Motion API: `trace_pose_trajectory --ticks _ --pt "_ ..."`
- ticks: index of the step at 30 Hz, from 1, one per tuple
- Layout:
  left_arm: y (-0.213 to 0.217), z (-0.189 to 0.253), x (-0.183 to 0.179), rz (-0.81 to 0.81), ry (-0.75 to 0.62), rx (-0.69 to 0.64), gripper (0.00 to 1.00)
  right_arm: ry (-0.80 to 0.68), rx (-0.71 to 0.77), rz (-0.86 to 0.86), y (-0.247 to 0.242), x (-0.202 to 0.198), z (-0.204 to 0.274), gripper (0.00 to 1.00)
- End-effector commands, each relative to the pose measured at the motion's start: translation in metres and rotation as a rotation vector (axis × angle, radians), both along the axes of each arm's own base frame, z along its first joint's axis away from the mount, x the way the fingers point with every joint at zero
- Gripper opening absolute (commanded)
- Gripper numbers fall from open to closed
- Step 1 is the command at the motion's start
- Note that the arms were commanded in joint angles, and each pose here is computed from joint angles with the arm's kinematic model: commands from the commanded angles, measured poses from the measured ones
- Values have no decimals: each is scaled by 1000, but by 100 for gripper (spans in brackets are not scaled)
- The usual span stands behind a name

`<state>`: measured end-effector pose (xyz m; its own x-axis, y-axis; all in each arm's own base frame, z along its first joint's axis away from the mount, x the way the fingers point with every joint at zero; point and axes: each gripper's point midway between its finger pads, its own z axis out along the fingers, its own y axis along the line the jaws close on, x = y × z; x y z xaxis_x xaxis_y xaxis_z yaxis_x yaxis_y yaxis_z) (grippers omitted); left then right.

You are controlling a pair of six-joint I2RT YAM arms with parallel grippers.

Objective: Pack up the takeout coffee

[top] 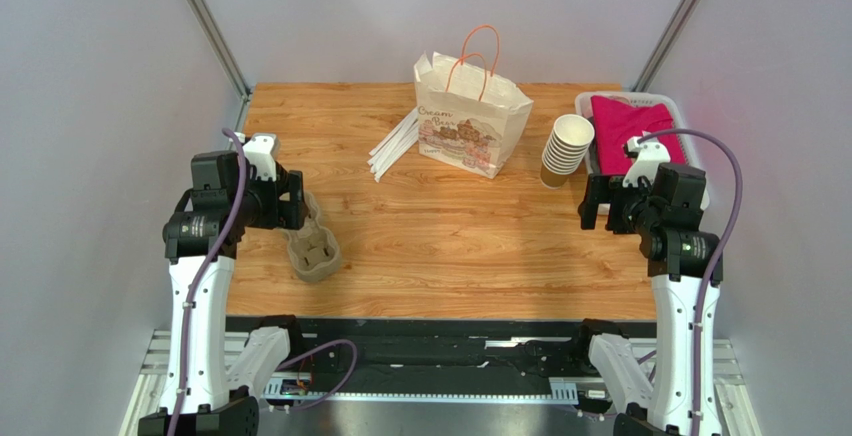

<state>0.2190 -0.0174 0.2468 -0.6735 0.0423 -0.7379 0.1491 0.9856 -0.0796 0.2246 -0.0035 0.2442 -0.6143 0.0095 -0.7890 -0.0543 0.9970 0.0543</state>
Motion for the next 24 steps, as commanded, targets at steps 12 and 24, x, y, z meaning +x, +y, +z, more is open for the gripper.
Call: trace_pose_trajectory --ticks 12,24 --pt "18 51 20 164 -124 -4 99 -90 -33 -13 -15 70 79 100" --pt "10 66 21 99 -221 -7 99 -61 -6 16 -19 137 85 100"
